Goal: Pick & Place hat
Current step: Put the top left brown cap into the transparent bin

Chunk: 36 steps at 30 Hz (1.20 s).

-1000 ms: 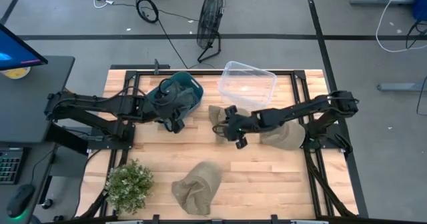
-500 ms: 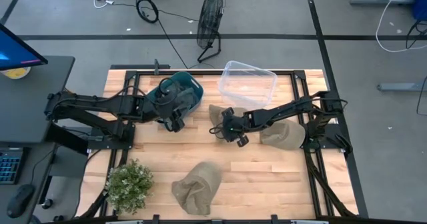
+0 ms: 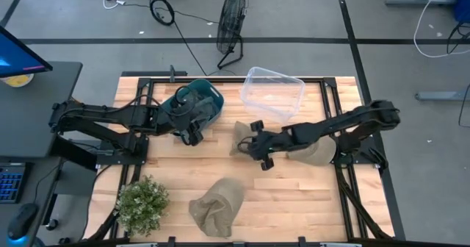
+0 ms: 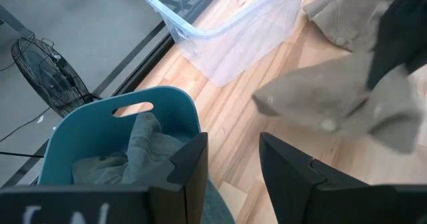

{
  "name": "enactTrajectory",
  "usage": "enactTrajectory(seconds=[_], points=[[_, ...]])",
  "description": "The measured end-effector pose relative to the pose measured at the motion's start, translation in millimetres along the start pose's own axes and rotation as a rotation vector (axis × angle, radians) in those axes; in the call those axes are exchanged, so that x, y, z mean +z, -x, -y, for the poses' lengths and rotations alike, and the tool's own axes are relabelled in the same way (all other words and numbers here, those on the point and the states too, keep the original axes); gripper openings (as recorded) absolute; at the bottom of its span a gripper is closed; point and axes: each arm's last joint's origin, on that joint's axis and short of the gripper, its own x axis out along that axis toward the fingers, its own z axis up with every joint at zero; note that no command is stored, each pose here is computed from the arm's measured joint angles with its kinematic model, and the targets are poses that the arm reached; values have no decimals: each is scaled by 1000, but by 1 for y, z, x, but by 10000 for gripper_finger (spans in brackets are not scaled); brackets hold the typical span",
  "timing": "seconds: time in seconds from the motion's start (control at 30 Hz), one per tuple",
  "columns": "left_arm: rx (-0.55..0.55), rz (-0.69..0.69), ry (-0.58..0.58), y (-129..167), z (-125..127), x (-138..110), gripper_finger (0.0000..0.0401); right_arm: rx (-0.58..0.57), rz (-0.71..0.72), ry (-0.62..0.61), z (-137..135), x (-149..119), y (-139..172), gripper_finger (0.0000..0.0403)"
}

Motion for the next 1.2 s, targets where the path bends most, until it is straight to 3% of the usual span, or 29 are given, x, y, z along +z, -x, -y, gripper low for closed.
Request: enactTrajectory(seconds=[0.17, 0.33, 0.47, 0.8, 1.2], points=[[3, -4, -3, -2, 1, 0, 140, -222, 63, 3, 12, 11, 45, 11], [7, -18, -11, -6, 3, -2, 140, -527, -21, 82, 33, 9, 78, 11], [5, -21, -10, -7, 4, -2, 140, -649, -127, 109, 55, -2, 85, 10], [8, -30, -13, -10, 6, -3, 140, -613, -313, -4, 111, -48, 55, 9], [8, -31, -21, -10, 6, -3, 140, -481, -483, 16, 130, -86, 6, 9]])
